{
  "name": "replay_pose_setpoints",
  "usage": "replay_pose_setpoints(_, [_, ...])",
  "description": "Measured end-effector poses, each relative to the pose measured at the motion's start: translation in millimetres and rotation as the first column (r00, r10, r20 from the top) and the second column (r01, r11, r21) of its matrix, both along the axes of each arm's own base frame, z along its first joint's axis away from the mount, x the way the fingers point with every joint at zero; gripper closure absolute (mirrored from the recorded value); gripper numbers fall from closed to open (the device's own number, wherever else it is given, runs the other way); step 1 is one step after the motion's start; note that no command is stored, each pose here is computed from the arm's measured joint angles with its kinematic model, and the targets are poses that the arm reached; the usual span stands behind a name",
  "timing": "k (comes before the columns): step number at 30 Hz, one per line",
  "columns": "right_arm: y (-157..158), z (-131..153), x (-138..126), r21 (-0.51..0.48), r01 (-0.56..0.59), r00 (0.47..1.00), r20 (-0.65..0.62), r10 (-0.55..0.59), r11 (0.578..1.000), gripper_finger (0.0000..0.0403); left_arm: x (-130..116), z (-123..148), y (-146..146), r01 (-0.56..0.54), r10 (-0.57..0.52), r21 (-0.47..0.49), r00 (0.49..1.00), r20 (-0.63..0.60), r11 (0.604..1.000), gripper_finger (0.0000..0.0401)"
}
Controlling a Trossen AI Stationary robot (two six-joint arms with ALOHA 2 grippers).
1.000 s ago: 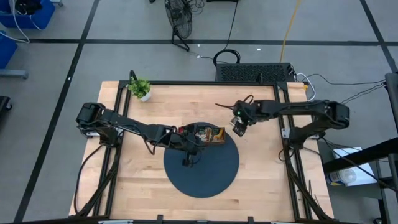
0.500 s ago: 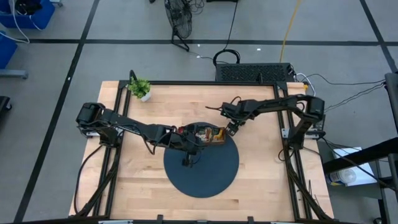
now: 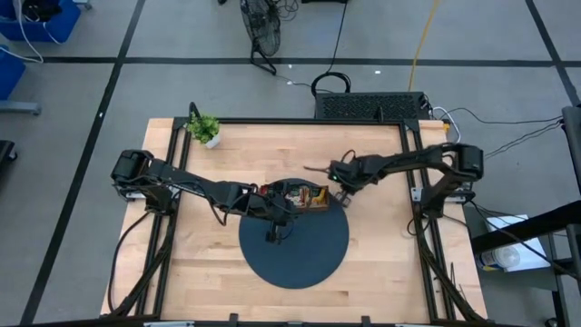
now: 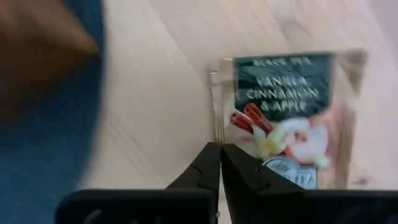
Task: Pick & Place Tea
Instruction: Put the brown tea bag into the middle section of the wooden organizer
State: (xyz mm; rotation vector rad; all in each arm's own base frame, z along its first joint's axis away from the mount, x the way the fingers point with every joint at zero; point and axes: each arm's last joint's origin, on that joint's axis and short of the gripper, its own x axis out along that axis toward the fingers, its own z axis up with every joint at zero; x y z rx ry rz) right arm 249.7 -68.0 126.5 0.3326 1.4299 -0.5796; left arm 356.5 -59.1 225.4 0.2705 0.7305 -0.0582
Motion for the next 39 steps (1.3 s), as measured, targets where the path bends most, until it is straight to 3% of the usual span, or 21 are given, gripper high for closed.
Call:
replay_pose_setpoints(4, [15,19,-3,-0.142,-0.065,0.997,0.028,0.070,0.988,0.0402,0,0,0,-0.002,0.002,-0.001,1.000,0.001,1.000,0.0366])
replay_pose_setpoints(7, [28,44,-3,-0.285,-0.077,0.988,0.110,0.112,0.955,0.0403,0,0,0,-0.003,0.003,-0.001,1.000,0.001,1.000,0.0366])
replay_pose_setpoints(13, [40,69,-14,-0.406,-0.172,0.966,0.108,0.234,0.898,0.0389,1,1,1,-0.008,0.008,0.002,1.000,0.009,1.000,0.0366])
replay_pose_setpoints(16, [29,72,-21,-0.398,-0.182,0.973,0.059,0.223,0.899,0.0346,1,1,1,-0.009,0.009,0.002,1.000,0.013,1.000,0.0366])
replay_pose_setpoints(18, [16,72,-25,-0.354,-0.150,0.981,0.063,0.183,0.923,0.0304,1,1,1,-0.009,0.009,0.003,1.000,0.012,1.000,0.0366])
replay_pose_setpoints(20, [3,69,-27,-0.233,-0.100,0.985,0.116,0.129,0.967,0.0257,1,1,1,-0.009,0.009,0.002,1.000,0.012,1.000,0.0366])
replay_pose_setpoints(23, [-12,56,-29,-0.080,-0.056,0.981,0.182,0.070,0.995,0.0187,1,1,1,-0.009,0.009,0.003,1.000,0.012,1.000,0.0366])
replay_pose_setpoints(27, [-25,30,-40,-0.089,-0.017,0.989,0.147,0.030,0.996,0.0118,1,1,1,-0.008,0.008,0.004,1.000,0.012,1.000,0.0366])
replay_pose_setpoints(34, [-39,2,-57,-0.127,0.052,0.997,0.069,-0.043,0.990,0.0078,1,1,0,-0.005,0.005,0.006,1.000,0.016,1.000,0.0366])
replay_pose_setpoints(39, [-38,-4,-58,-0.104,-0.009,0.996,0.088,0.019,0.994,0.0084,1,1,0,-0.004,0.004,0.007,1.000,0.017,1.000,0.0366])
